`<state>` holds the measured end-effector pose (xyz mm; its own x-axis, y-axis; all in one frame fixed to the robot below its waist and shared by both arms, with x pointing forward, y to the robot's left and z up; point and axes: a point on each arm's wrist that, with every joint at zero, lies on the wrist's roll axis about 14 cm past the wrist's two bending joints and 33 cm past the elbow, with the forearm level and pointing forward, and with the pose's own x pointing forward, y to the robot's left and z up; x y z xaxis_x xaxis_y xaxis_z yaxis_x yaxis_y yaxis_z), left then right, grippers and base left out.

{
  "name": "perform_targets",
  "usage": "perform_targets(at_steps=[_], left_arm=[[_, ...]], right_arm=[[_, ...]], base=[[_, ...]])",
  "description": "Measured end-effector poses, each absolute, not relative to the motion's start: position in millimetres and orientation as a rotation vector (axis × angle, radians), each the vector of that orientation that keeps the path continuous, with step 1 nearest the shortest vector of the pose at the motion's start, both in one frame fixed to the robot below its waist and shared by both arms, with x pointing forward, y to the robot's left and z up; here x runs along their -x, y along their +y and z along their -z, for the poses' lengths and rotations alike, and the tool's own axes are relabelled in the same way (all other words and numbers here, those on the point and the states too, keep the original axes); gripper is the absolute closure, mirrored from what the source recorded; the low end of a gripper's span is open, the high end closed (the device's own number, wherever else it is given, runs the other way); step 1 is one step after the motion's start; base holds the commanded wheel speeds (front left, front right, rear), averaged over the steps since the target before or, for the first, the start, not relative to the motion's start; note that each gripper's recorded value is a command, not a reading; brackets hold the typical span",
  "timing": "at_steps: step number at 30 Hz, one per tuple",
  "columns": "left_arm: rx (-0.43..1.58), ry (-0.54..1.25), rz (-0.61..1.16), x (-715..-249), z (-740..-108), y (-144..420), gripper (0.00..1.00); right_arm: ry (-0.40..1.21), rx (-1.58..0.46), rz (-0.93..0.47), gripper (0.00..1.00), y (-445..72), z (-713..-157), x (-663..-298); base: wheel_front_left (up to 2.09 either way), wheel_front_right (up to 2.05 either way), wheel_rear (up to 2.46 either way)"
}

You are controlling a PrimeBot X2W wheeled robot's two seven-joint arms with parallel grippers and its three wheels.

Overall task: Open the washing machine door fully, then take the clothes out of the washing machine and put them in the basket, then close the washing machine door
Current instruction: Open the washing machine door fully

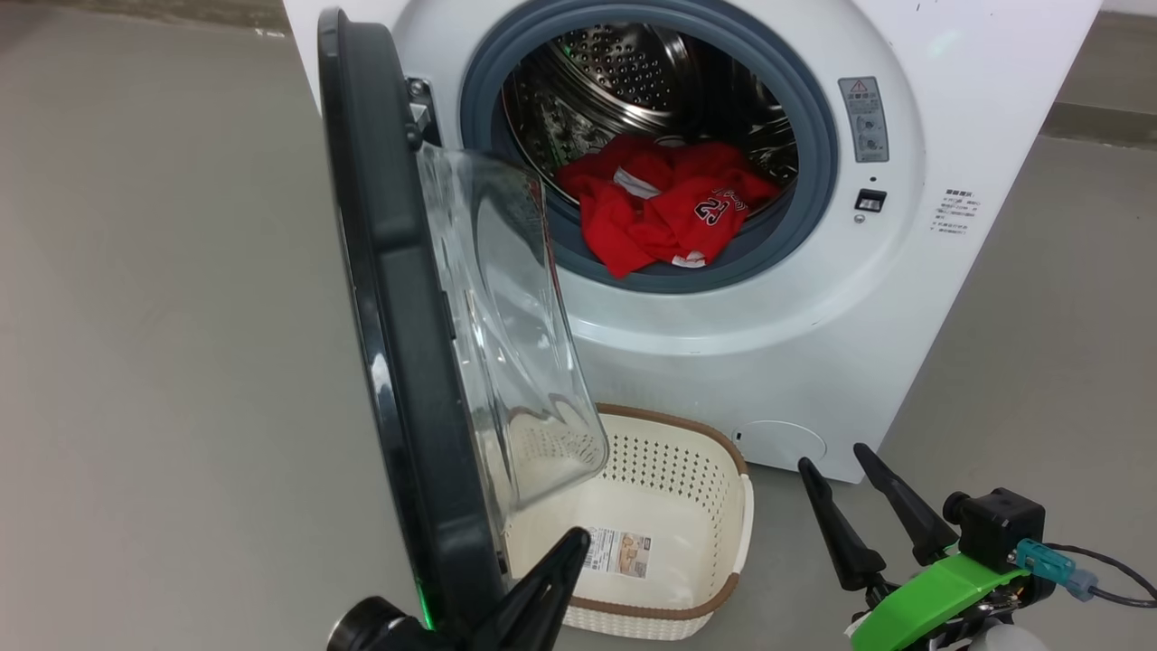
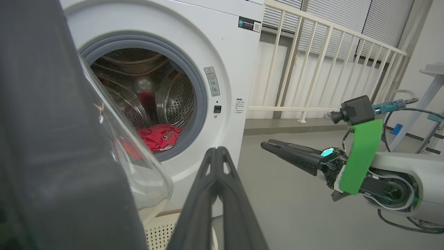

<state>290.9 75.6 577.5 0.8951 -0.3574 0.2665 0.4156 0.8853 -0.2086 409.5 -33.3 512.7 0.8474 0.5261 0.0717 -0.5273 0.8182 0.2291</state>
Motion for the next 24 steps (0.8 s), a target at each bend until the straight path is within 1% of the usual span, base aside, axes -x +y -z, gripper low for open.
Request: perform_targets(at_steps=[5, 14, 24], left_arm=[[0.277, -0.149, 0.389, -293, -556, 78, 1.0], [0.286, -0.069, 0.35, -294, -530, 85, 1.0], [0.302, -0.062, 0.28, -294, -524, 101, 1.0]], right_arm=[[0.0, -0.244, -0.569, 0.0, -31, -511, -409], [0.008, -0.243, -0.588, 0.0, -24, -509, -407], [0.017, -0.244, -0.613, 0.0, -15, -507, -409]], base=[[0.0, 0.0, 0.0], [0.0, 0.0, 0.0], [0.0, 0.0, 0.0]])
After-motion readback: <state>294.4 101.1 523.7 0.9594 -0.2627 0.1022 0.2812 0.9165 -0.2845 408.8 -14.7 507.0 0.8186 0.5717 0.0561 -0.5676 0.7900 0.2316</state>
